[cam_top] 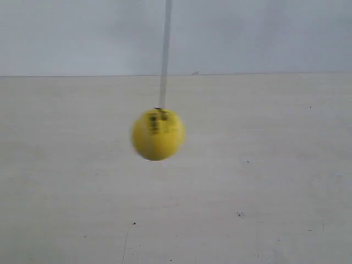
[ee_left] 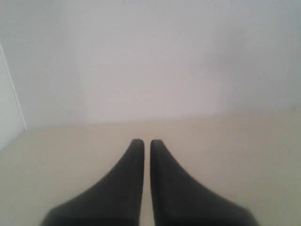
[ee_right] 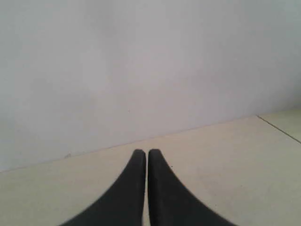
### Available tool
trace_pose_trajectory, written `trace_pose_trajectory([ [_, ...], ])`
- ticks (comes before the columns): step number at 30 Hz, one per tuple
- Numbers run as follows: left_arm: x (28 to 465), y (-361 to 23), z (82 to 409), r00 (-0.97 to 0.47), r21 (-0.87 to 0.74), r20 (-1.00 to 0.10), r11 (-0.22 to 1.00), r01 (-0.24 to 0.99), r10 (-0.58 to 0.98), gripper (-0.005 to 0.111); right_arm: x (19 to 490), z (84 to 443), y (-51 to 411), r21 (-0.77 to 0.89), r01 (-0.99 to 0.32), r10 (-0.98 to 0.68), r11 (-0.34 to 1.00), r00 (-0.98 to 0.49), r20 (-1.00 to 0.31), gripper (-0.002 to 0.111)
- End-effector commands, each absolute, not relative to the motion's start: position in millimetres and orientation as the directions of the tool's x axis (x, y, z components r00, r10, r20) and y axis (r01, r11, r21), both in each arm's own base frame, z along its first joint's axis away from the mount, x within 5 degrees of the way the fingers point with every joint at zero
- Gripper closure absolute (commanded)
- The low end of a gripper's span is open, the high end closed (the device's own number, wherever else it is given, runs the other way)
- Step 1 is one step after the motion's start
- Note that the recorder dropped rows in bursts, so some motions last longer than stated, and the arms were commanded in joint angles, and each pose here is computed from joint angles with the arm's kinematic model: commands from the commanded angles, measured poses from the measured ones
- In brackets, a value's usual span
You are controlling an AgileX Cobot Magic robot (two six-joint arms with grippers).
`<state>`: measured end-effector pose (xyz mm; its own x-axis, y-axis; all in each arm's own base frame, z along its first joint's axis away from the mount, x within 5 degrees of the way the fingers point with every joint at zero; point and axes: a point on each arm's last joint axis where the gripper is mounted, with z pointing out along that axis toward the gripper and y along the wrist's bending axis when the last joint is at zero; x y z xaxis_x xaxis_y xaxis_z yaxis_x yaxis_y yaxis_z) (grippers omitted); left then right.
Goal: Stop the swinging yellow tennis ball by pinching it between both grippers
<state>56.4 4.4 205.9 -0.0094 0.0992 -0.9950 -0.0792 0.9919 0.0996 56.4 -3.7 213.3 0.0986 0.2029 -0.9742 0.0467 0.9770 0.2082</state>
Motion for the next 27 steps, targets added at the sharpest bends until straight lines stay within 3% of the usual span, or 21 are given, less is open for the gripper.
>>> trace_pose_trajectory([
  [1, 52.3, 6.1, 231.5, 0.291, -0.037, -0.957, 0.995, -0.089, -0.009, 0.102, 55.5, 218.9, 0.5, 0.205, -0.01, 0.204, 0.979, 0.15, -0.967, 0.108],
  [7, 45.5, 7.4, 247.6, 0.474, -0.109, -0.878, 0.992, -0.067, -0.065, 0.102, 53.6, 227.9, 7.7, 0.208, -0.113, 0.229, 0.972, 0.23, -0.946, 0.108],
  [13, 44.8, 7.4, 249.1, 0.479, -0.427, -0.766, 0.896, 0.122, -0.43, 0.102, 53.4, 228.5, 8.2, 0.276, -0.136, 0.301, 0.952, 0.226, -0.927, 0.108],
  [15, 45.1, 5.8, 248.8, 0.46, -0.464, -0.745, 0.871, 0.162, -0.483, 0.102, 52.9, 230.0, 9.3, 0.285, -0.156, 0.316, 0.946, 0.236, -0.919, 0.108],
  [20, 44.0, -11.0, 255.1, 0.411, -0.296, -0.828, 0.92, 0.257, -0.381, 0.102, 48.7, 239.4, 17.2, 0.236, -0.264, 0.314, 0.935, 0.312, -0.897, 0.108],
  [27, 49.4, -33.7, 288.9, 0.32, -0.153, -0.893, 0.882, 0.445, -0.316, 0.102, 44.0, 266.8, 12.8, 0.185, -0.191, 0.242, 0.964, 0.341, -0.908, 0.108],
])
